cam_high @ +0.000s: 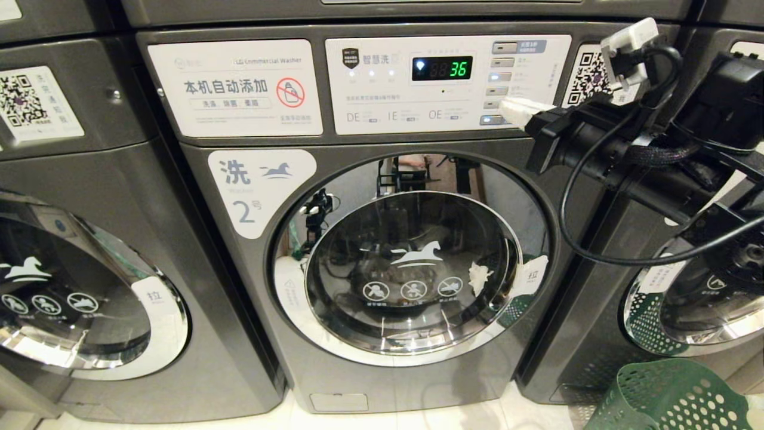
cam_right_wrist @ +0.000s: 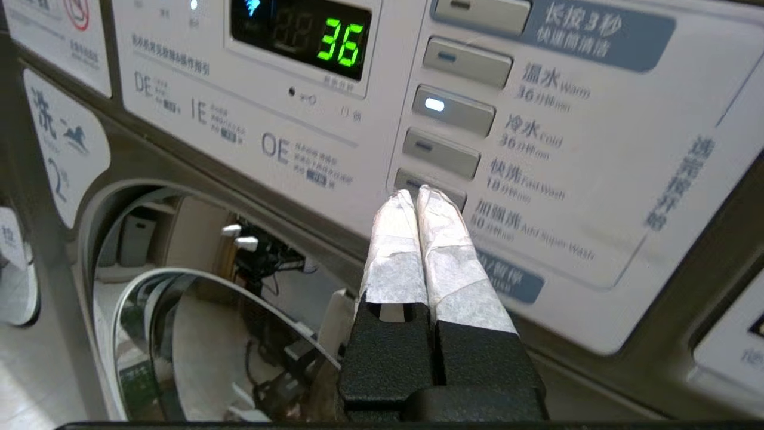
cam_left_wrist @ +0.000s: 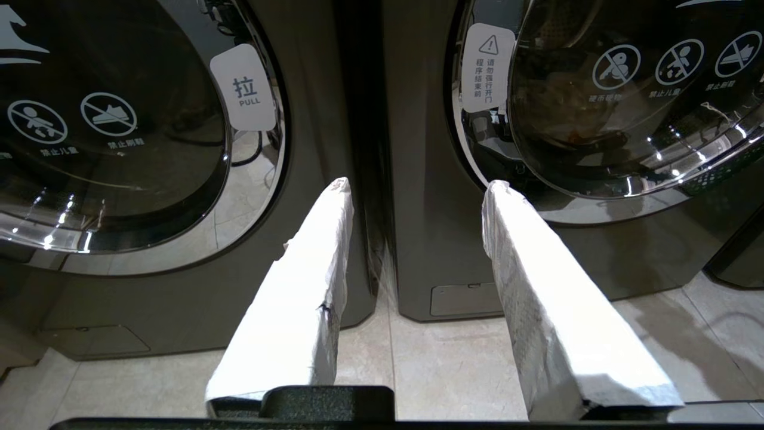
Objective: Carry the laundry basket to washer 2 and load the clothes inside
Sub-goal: Press the washing machine switch
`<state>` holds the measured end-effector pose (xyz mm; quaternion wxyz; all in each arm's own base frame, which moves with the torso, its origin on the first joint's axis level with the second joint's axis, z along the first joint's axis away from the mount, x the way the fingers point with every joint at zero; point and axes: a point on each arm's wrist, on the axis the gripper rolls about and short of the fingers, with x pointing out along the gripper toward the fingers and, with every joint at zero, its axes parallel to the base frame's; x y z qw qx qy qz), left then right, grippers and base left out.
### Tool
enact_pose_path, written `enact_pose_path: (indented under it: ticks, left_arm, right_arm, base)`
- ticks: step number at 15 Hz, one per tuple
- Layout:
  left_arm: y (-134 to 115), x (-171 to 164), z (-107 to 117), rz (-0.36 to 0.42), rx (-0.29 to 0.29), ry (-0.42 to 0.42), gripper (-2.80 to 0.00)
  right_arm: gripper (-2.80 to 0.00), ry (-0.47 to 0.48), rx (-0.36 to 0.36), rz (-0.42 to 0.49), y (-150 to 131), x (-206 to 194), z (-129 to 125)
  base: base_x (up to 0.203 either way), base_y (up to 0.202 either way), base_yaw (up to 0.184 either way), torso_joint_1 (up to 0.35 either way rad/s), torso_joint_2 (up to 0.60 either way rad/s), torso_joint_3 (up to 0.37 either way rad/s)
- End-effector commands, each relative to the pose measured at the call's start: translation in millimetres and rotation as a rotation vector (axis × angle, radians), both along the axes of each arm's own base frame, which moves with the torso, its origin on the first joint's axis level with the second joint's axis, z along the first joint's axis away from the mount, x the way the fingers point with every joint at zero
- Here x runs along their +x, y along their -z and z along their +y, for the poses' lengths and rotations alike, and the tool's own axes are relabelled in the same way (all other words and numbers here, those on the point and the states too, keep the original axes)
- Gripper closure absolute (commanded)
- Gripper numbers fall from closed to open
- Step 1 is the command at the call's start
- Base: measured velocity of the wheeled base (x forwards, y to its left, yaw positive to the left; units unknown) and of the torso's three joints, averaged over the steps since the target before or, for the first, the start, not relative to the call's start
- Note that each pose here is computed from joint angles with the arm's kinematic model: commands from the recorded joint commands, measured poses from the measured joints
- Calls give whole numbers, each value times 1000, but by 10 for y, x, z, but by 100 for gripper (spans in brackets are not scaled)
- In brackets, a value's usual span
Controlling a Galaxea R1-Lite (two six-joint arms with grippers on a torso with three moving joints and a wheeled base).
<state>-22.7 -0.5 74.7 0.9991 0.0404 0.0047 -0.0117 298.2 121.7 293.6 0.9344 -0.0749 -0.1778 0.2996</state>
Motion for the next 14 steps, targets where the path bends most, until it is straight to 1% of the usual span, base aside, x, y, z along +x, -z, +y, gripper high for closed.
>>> enact_pose_path:
  ticks: [1, 3, 4, 7, 14]
  left_arm:
    - [6, 1, 0, 2, 0, 0, 0]
    - [6, 1, 0, 2, 0, 0, 0]
    - [6, 1, 0, 2, 0, 0, 0]
    - [6, 1, 0, 2, 0, 0, 0]
    - [6, 1, 0, 2, 0, 0, 0]
  right_arm:
    - [0, -3, 1, -7, -17, -102, -39]
    - [0, -2, -9, 17, 60, -120, -46]
    - [0, -1, -8, 16, 80, -125, -48]
    - [0, 1, 10, -29, 151, -85, -33]
    - [0, 2, 6, -19, 227, 14, 5]
  base:
    - [0, 0, 0, 0, 0, 0]
    - [0, 0, 0, 0, 0, 0]
    - [0, 0, 0, 0, 0, 0]
    - [0, 0, 0, 0, 0, 0]
    - [0, 0, 0, 0, 0, 0]
